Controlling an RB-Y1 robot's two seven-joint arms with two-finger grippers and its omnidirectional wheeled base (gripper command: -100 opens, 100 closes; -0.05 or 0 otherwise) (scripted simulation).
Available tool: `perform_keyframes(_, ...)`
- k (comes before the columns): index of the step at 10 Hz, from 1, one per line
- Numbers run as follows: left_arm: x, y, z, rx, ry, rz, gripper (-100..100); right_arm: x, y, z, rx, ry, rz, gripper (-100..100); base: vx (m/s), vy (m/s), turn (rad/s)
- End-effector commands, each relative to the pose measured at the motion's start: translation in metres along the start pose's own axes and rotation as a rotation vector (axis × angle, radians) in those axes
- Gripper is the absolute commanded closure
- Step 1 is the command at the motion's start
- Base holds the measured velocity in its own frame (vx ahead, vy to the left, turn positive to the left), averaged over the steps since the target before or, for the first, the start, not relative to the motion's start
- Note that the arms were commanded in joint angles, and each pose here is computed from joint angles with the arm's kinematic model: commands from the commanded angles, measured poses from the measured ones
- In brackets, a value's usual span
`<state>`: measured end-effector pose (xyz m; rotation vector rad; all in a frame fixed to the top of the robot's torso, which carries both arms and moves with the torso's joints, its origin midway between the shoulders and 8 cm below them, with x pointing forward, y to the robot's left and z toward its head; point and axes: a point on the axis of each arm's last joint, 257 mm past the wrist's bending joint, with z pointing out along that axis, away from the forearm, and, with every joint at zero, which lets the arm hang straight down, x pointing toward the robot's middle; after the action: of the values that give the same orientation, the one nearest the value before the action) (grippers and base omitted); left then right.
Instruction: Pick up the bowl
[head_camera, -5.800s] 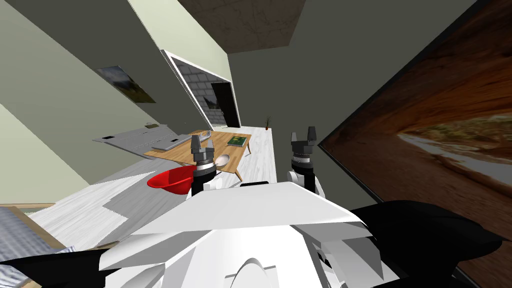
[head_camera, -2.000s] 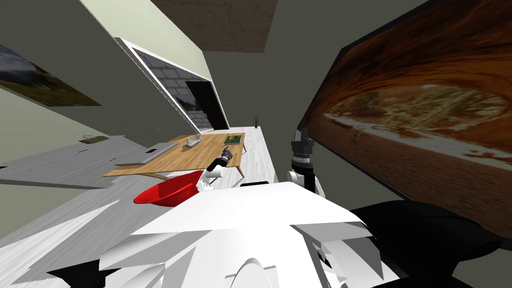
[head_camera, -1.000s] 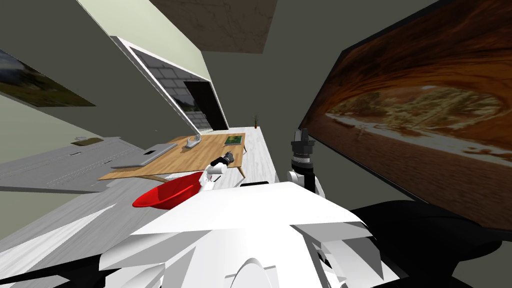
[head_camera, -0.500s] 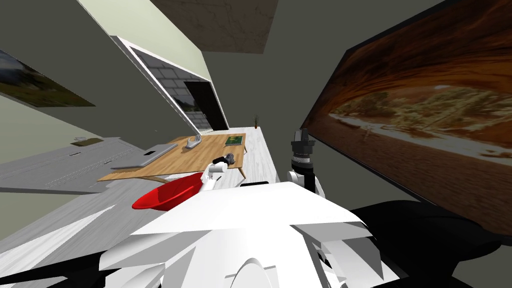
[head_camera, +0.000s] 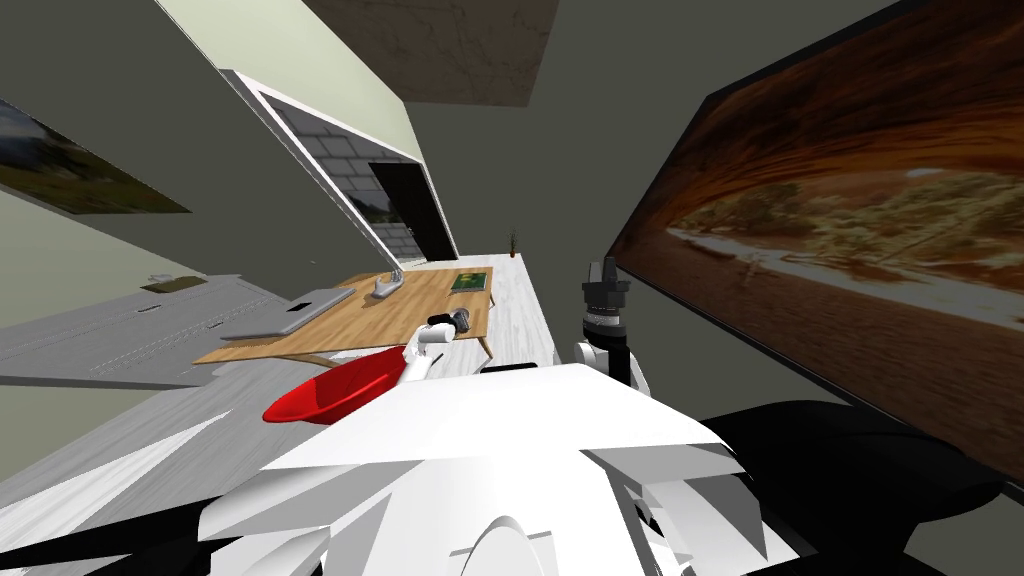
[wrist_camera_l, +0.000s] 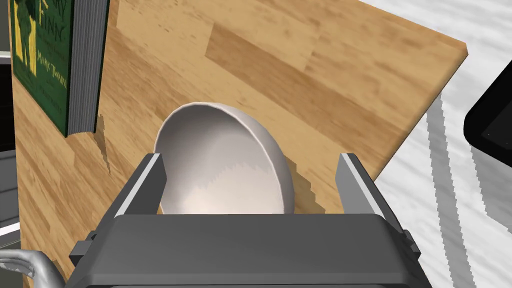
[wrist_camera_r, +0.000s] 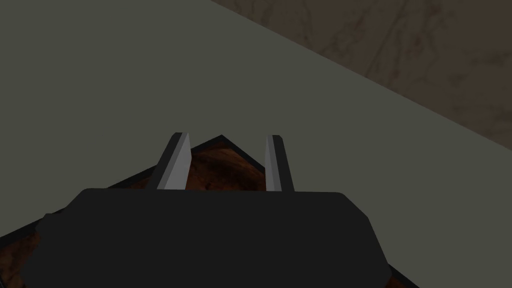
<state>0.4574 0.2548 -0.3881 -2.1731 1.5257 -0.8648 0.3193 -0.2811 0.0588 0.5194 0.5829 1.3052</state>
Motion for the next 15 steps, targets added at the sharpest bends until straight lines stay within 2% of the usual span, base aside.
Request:
perform_keyframes(1, -0.008, 0.011, 0.003, -0.055, -0.026, -0.009, -100, 0.0, 0.0, 0.0, 0.0, 0.0, 0.0, 0, 0.043, 0.028, 0.016)
perform_keyframes(3, -0.015, 0.02, 0.005, -0.096, -0.047, -0.015, -100, 0.0, 0.0, 0.0, 0.0, 0.0, 0.0, 0, 0.044, 0.032, 0.011)
perform_keyframes(7, -0.046, 0.046, 0.005, -0.225, -0.131, -0.029, -100, 0.0, 0.0, 0.0, 0.0, 0.0, 0.0, 0, 0.062, 0.03, 0.016)
perform_keyframes(8, -0.046, 0.047, 0.005, -0.228, -0.132, -0.029, -100, 0.0, 0.0, 0.0, 0.0, 0.0, 0.0, 0, 0.047, 0.018, 0.002)
perform_keyframes(12, -0.075, 0.068, 0.001, -0.313, -0.2, -0.036, -100, 0.0, 0.0, 0.0, 0.0, 0.0, 0.0, 0, 0.043, 0.01, 0.007)
perform_keyframes(13, -0.07, 0.064, 0.002, -0.299, -0.189, -0.034, -100, 0.0, 0.0, 0.0, 0.0, 0.0, 0.0, 0, 0.02, 0.005, 0.001)
perform_keyframes(14, -0.071, 0.065, 0.001, -0.303, -0.192, -0.035, 0, 0.0, 0.0, 0.0, 0.0, 0.0, 0.0, 0, 0.0, 0.0, 0.0)
perform_keyframes(15, -0.074, 0.07, 0.008, -0.301, -0.192, -0.036, -100, 0.0, 0.0, 0.0, 0.0, 0.0, 0.0, 0, 0.015, 0.0, -0.006)
